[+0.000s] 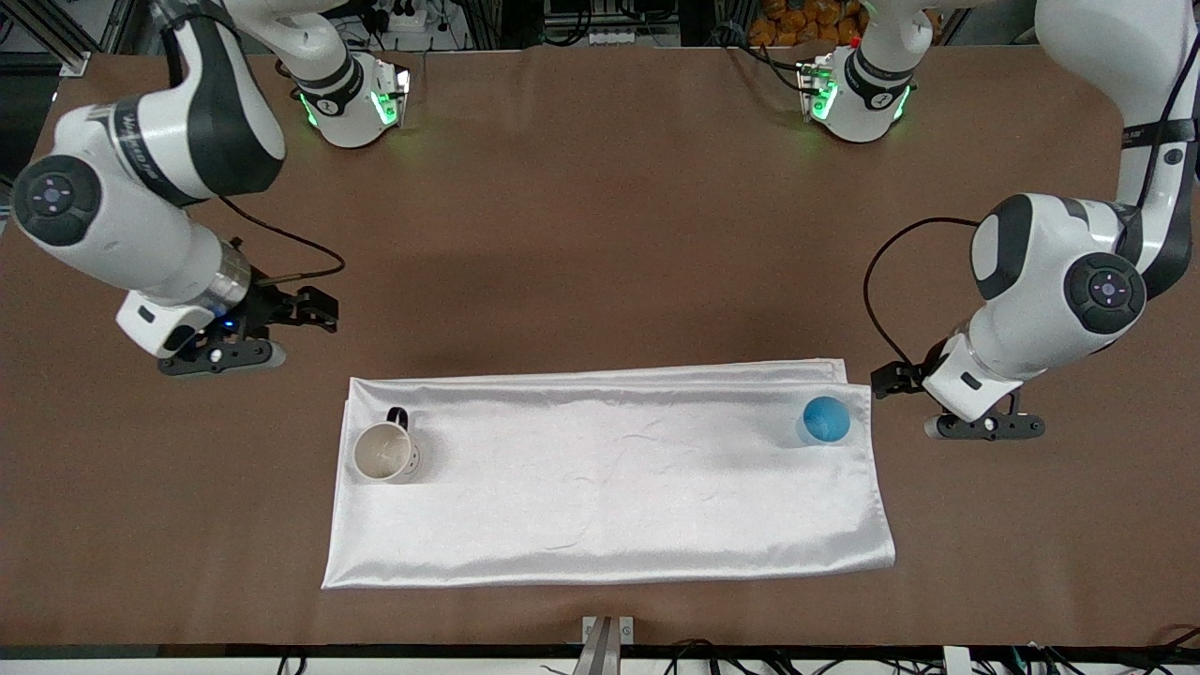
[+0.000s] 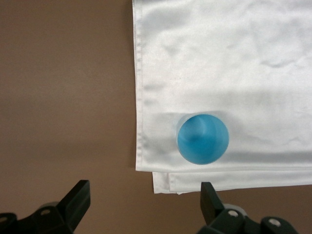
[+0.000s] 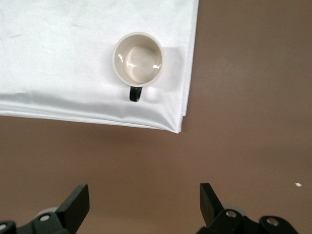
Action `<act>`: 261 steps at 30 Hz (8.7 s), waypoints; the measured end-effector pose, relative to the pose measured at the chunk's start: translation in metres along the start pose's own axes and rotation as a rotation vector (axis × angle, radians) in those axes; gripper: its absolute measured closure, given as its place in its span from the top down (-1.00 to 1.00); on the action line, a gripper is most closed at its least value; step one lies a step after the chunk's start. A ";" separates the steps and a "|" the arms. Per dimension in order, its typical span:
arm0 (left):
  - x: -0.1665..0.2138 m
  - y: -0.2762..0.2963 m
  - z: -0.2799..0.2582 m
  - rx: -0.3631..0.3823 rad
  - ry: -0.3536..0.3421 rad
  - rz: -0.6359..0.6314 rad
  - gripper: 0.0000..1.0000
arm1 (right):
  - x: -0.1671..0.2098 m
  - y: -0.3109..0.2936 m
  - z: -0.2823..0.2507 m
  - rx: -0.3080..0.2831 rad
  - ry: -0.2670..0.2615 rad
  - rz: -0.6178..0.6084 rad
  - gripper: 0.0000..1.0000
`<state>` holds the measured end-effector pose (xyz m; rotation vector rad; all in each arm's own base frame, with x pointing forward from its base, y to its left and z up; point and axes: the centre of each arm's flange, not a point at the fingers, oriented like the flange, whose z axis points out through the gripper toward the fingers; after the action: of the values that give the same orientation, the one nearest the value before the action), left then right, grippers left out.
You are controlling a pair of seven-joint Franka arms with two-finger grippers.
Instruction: Place blue cup into white mug on table
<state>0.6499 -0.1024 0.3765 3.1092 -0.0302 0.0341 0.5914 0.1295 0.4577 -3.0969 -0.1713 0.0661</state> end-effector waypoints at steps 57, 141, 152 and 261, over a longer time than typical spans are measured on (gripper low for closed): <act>0.006 0.027 0.145 -0.029 -0.041 -0.014 0.21 | 0.065 -0.046 0.229 0.000 0.024 0.032 1.00; 0.008 0.102 -0.005 -0.030 0.062 0.077 -0.93 | 0.066 -0.105 0.181 -0.016 0.082 0.136 -0.84; -0.002 0.114 -0.016 -0.019 0.032 0.071 -0.93 | 0.009 -0.170 0.178 -0.016 0.046 0.193 -0.84; -0.110 0.307 -0.052 0.003 -0.020 -0.053 -0.93 | -0.044 -0.167 0.117 -0.100 -0.041 0.256 1.00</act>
<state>0.5330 -0.4053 0.4356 3.1118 0.0520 0.0015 0.5241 0.2952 0.3493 -3.1988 0.2290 0.1323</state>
